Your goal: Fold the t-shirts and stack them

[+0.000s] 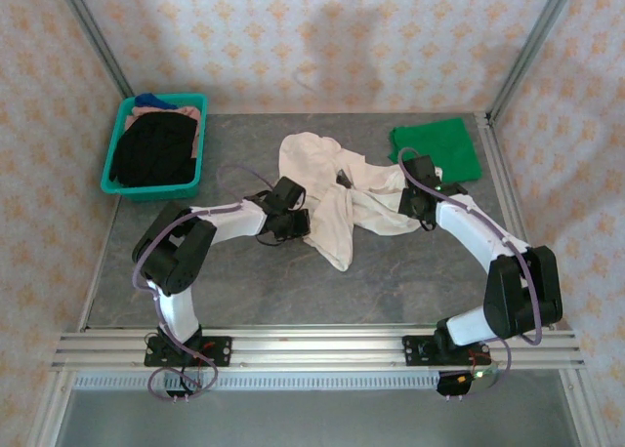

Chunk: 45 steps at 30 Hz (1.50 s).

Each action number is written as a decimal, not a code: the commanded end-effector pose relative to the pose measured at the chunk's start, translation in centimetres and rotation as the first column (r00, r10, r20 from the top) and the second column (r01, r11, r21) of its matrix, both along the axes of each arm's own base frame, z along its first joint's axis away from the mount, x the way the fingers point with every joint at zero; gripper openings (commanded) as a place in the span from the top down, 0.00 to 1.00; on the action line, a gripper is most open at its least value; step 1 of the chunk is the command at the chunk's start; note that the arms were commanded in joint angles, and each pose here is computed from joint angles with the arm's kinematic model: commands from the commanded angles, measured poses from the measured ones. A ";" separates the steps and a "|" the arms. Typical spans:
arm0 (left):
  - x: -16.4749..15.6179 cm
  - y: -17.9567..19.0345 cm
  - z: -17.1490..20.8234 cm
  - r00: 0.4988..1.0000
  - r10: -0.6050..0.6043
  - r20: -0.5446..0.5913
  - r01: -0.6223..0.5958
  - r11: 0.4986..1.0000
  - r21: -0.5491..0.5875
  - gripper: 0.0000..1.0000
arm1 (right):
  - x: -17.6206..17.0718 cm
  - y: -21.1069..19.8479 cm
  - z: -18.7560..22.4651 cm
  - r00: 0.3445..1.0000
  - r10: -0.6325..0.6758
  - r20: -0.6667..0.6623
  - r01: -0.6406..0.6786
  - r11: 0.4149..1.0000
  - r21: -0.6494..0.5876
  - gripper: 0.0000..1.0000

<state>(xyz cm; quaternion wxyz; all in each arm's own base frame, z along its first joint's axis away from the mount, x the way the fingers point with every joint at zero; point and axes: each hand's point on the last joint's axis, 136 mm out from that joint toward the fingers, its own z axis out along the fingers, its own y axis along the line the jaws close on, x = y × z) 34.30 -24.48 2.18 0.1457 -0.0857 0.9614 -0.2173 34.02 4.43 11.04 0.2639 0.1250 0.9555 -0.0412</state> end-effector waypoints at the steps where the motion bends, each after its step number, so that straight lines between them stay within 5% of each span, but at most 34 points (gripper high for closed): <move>1: -0.8 0.4 0.7 1.000 -0.004 0.004 0.004 1.000 0.018 0.96 | 0.2 -0.4 0.2 1.000 -0.012 0.007 0.012 1.000 -0.008 0.49; 15: -2.9 4.4 6.7 0.998 0.022 0.061 -0.024 0.999 0.045 1.00 | 0.1 -0.3 -0.6 1.000 -0.006 -0.004 0.006 1.000 0.000 0.49; 23: -2.2 12.4 13.0 0.962 0.177 0.209 -0.187 0.982 0.028 1.00 | 1.6 0.6 -0.6 1.000 0.008 0.019 -0.008 0.999 0.031 0.47; 30: -3.0 16.7 13.0 0.951 0.206 0.232 -0.239 0.963 0.123 1.00 | 5.6 1.3 -0.1 0.997 -0.022 0.073 0.011 0.989 0.147 0.43; 36: -3.4 22.1 11.5 0.918 0.339 0.207 -0.376 0.910 0.174 1.00 | 6.7 2.4 -3.4 1.000 -0.022 -0.009 0.023 0.976 0.216 0.43; 42: -4.3 26.1 9.0 0.863 0.482 0.151 -0.505 0.829 0.240 1.00 | 3.9 3.3 -6.4 0.996 -0.020 -0.089 0.044 0.957 0.287 0.57; 45: -3.3 24.4 8.2 0.884 0.452 0.114 -0.466 0.870 0.164 1.00 | 1.1 4.1 -6.4 0.992 0.012 -0.125 0.026 0.953 0.301 0.83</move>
